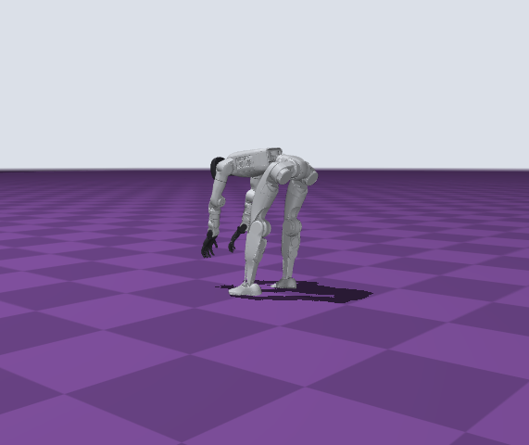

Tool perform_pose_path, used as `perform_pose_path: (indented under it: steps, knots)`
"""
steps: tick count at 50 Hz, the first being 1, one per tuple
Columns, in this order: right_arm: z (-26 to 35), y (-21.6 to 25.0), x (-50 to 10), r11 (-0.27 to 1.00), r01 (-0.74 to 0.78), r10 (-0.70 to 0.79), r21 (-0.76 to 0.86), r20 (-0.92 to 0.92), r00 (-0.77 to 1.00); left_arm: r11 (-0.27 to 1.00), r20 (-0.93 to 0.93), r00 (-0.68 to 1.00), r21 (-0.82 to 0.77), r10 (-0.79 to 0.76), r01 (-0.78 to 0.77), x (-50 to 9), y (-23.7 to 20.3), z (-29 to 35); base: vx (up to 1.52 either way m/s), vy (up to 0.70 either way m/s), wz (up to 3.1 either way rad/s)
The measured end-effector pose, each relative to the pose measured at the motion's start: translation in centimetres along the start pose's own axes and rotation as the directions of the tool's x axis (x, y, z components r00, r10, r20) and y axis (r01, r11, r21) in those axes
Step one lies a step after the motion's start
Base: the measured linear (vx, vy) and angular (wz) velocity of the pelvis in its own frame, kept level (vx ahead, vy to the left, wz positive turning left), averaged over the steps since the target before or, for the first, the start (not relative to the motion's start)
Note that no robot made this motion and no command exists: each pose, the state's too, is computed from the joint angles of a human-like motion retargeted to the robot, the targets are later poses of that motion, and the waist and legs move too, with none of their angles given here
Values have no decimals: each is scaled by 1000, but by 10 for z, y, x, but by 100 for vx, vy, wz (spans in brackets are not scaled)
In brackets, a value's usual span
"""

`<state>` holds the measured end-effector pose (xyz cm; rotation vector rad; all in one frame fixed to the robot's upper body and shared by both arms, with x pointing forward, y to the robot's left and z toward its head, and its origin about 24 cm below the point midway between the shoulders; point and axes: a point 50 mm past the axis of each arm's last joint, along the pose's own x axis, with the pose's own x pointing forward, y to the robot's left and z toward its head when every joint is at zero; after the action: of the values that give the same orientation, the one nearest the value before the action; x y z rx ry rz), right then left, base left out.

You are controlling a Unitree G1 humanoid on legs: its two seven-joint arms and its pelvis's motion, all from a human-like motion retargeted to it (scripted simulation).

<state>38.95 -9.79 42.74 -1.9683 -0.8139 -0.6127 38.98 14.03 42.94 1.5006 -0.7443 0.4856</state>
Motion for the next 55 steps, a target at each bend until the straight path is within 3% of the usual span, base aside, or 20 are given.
perform_pose_path:
  steps: [7, 26, 36, 48, 55]
  knots:
    - [-11, 9, -6, 999, 17, -18, -38, -20, 1000, 995, 29, 999, 95, 15, -18, -1, 6, -9, 9, -8, 16]
    - [15, 15, -11, 994, 79, -69, -81, 122, 990, 999, -14, 999, -7, -39, 39, -23, -29, -33, 3, 0, -8]
    - [12, 7, -7, 992, 80, -66, -96, 139, 988, 993, 46, 997, 102, -65, 60, -20, -23, -30, -3, 1, 2]
    - [23, 14, -8, 1000, 6, -4, -19, 136, 991, 969, 29, 988, 202, -149, 140, -17, -23, -30, -10, 2, 3]
    - [18, 38, -23, 998, -56, 56, -5, 138, 989, 975, 116, 971, 96, -209, 198, -22, -46, -1, -15, 10, -9]
